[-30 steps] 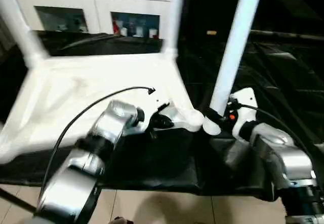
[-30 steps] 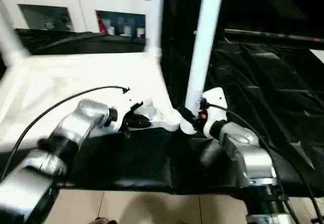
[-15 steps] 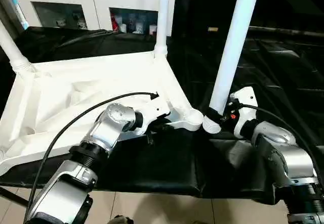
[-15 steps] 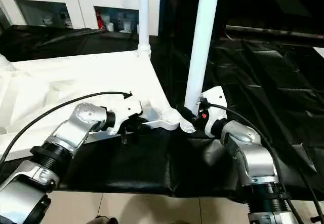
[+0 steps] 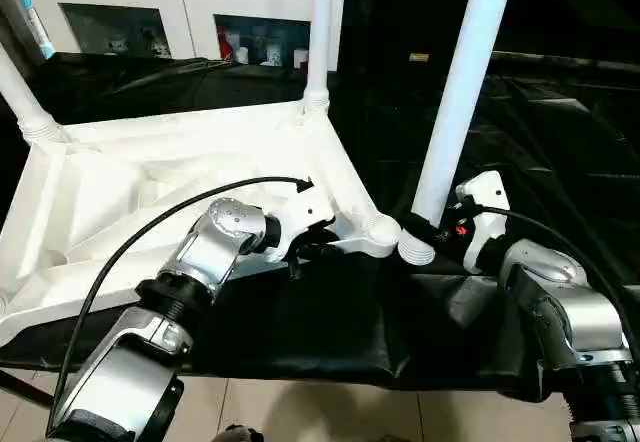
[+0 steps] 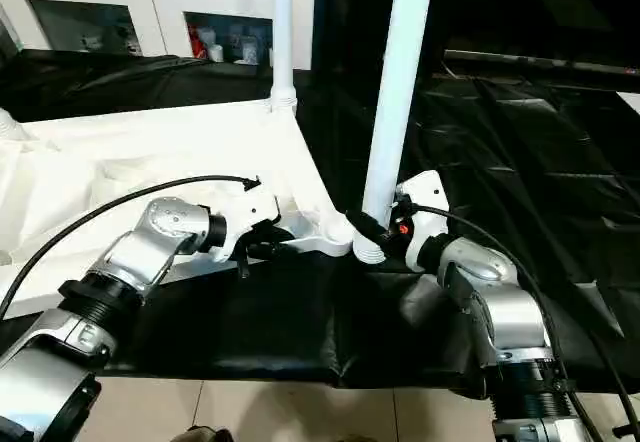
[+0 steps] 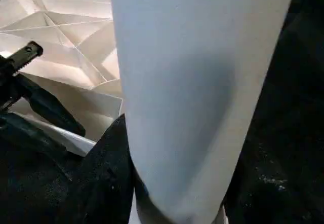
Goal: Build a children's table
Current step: Insert table leg to table base
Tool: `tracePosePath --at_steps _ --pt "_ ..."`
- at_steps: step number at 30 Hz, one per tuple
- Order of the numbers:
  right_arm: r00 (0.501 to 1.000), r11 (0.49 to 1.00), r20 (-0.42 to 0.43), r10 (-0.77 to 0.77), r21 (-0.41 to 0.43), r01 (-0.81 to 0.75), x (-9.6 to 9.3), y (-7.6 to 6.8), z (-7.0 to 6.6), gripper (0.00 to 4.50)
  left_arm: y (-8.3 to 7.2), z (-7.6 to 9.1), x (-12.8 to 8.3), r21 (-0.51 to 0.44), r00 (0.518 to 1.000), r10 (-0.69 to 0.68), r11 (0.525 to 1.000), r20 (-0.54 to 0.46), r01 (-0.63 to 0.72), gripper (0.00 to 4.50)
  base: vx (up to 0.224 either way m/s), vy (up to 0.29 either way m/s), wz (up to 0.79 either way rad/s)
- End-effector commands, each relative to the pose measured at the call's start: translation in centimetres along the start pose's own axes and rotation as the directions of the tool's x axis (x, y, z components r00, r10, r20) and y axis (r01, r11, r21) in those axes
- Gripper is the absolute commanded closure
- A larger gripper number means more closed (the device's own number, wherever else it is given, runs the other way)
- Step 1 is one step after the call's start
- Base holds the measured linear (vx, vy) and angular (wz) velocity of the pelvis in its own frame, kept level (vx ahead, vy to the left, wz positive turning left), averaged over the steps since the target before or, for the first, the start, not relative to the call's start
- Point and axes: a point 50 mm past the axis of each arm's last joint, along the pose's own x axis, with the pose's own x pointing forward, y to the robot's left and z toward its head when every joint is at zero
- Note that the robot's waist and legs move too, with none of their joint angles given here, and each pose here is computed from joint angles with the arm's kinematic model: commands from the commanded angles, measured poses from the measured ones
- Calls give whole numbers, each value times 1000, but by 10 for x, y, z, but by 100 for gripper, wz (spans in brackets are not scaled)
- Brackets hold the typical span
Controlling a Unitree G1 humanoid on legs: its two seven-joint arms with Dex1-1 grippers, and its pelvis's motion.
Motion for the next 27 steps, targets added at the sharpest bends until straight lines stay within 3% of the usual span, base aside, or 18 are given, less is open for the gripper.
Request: tracePosePath --at_steps 1,4,6,9,11,17,22,27 --pt "997 999 73 35 -29 -33 3 2 20 261 4 4 -3 10 1000 4 1000 4 -4 343 0 0 0" --pt "996 999 75 37 -31 -35 4 2 21 261 3 1 -2 7 1000 -1 1000 -6 1 343 0 0 0" --pt "994 999 104 37 -17 -35 8 1 28 261 3 0 -1 -4 1000 11 1000 4 -11 378 0 0 0" --pt "994 999 105 41 -14 -40 9 1 29 261 3 0 -1 -10 1000 14 1000 8 -14 382 0 0 0" --pt "994 998 94 58 -15 -57 16 1 31 261 4 1 -1 -21 1000 5 1000 20 -5 413 0 0 0" --pt "992 997 102 78 -9 -77 23 1 36 261 3 1 -1 -18 999 -6 1000 36 7 448 0 0 0" --pt "991 997 115 71 26 -75 33 -4 36 261 -1 3 -1 -8 998 -33 999 62 34 450 0 0 0" --pt "992 994 86 89 63 -95 40 -6 29 261 -1 0 -2 -2 998 -26 1000 52 27 450 0 0 0"
